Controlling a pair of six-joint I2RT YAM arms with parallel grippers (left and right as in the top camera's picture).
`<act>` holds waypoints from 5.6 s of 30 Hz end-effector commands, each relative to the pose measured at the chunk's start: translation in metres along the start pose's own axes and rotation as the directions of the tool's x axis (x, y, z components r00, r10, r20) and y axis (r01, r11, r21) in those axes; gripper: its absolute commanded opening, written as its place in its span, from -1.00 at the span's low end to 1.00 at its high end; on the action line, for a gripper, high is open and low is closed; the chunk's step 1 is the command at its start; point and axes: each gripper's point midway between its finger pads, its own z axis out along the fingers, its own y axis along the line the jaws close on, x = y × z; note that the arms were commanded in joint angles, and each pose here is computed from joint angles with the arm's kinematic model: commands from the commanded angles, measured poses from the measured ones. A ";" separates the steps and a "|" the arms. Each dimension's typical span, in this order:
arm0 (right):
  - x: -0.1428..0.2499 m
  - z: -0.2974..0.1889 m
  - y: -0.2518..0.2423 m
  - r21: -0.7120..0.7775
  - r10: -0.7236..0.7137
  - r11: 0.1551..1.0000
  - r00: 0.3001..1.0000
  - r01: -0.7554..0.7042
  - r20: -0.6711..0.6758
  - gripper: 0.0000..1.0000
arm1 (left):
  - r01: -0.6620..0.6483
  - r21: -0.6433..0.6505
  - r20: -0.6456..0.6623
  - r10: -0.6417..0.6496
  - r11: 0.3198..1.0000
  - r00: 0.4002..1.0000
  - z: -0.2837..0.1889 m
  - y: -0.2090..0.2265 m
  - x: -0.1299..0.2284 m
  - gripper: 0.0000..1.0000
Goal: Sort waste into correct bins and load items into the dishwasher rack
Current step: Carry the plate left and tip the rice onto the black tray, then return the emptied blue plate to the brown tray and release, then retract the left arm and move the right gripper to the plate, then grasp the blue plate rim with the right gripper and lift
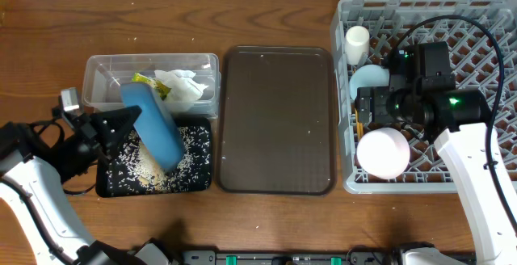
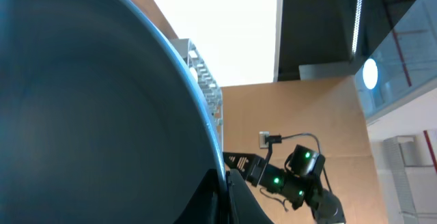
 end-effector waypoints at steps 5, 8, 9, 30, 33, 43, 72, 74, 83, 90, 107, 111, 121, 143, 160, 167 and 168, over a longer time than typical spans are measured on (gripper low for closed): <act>-0.004 -0.002 0.003 0.003 0.004 1.000 1.000 -0.004 0.010 0.98 | -0.048 0.057 0.067 0.044 0.997 0.997 -0.012 -0.012 -0.008 -0.88; -0.004 -0.002 0.003 0.003 0.004 1.000 1.000 -0.004 0.010 0.99 | -0.001 0.061 0.062 -0.002 0.998 0.998 -0.012 -0.013 -0.004 -0.88; -0.004 -0.002 0.003 0.003 0.004 1.000 1.000 -0.004 0.010 0.98 | -0.006 0.061 0.062 0.002 0.998 0.998 -0.012 -0.013 -0.004 -0.88; -0.004 -0.002 0.003 0.003 0.004 1.000 1.000 -0.004 0.010 0.99 | -0.039 0.061 0.048 0.036 0.997 0.998 -0.008 -0.017 -0.003 -0.88; -0.004 -0.002 0.003 0.003 0.004 1.000 1.000 -0.004 0.010 0.99 | -0.085 0.060 -0.004 0.086 0.995 0.996 0.002 -0.029 0.008 -0.88; -0.004 -0.002 0.003 0.003 0.005 1.000 1.000 -0.005 0.010 0.99 | -0.308 -0.228 -0.304 0.233 0.924 0.924 0.069 -0.048 0.063 -0.88; -0.004 -0.002 0.003 0.003 0.004 1.000 1.000 -0.004 0.010 0.99 | -0.748 -0.450 -0.646 0.400 0.488 0.650 0.256 0.075 0.214 -0.88; -0.004 -0.002 0.003 0.003 0.004 1.000 1.000 -0.004 0.010 0.98 | -0.748 -0.451 -0.648 0.398 0.487 0.649 0.260 0.081 0.214 -0.87; -0.004 -0.002 0.003 0.003 0.005 1.000 1.000 -0.005 0.010 0.98 | -0.762 -0.399 -0.607 0.476 0.511 0.637 0.277 0.063 0.209 0.24; -0.004 -0.002 0.003 0.003 0.005 1.000 1.000 -0.005 0.010 0.98 | -0.715 -0.426 -0.471 0.539 0.555 0.699 0.250 0.000 0.156 0.25; 0.002 -0.020 0.110 -0.482 0.002 0.876 0.999 -0.023 -0.044 0.73 | 0.017 -0.858 0.318 0.506 0.513 0.802 -0.060 -0.032 -0.040 0.63; 0.016 -0.019 0.160 -0.494 -0.152 0.859 0.988 0.137 0.010 0.33 | 0.106 -0.865 0.372 0.485 0.491 0.792 -0.084 -0.024 -0.041 0.68; 0.071 0.028 0.262 -0.329 -0.485 0.807 0.868 0.490 0.103 0.03 | 0.123 -0.870 0.369 0.466 0.478 0.804 -0.085 -0.017 -0.040 0.76; 0.139 0.139 0.282 -0.164 -0.639 0.762 0.768 0.626 -0.041 -0.43 | 0.126 -0.871 0.367 0.460 0.474 0.808 -0.084 -0.015 -0.041 0.82; 0.129 0.135 0.287 -0.149 -0.632 0.767 0.775 0.624 -0.004 -0.98 | 0.126 -0.871 0.367 0.461 0.474 0.808 -0.084 -0.015 -0.041 0.82; 0.060 0.057 0.305 -0.154 -0.560 0.787 0.797 0.598 0.227 -0.98 | 0.126 -0.871 0.367 0.460 0.474 0.808 -0.084 -0.015 -0.041 0.82; 0.047 0.040 0.304 -0.152 -0.560 0.777 0.782 0.610 0.274 -0.98 | 0.126 -0.871 0.367 0.460 0.474 0.808 -0.084 -0.015 -0.041 0.83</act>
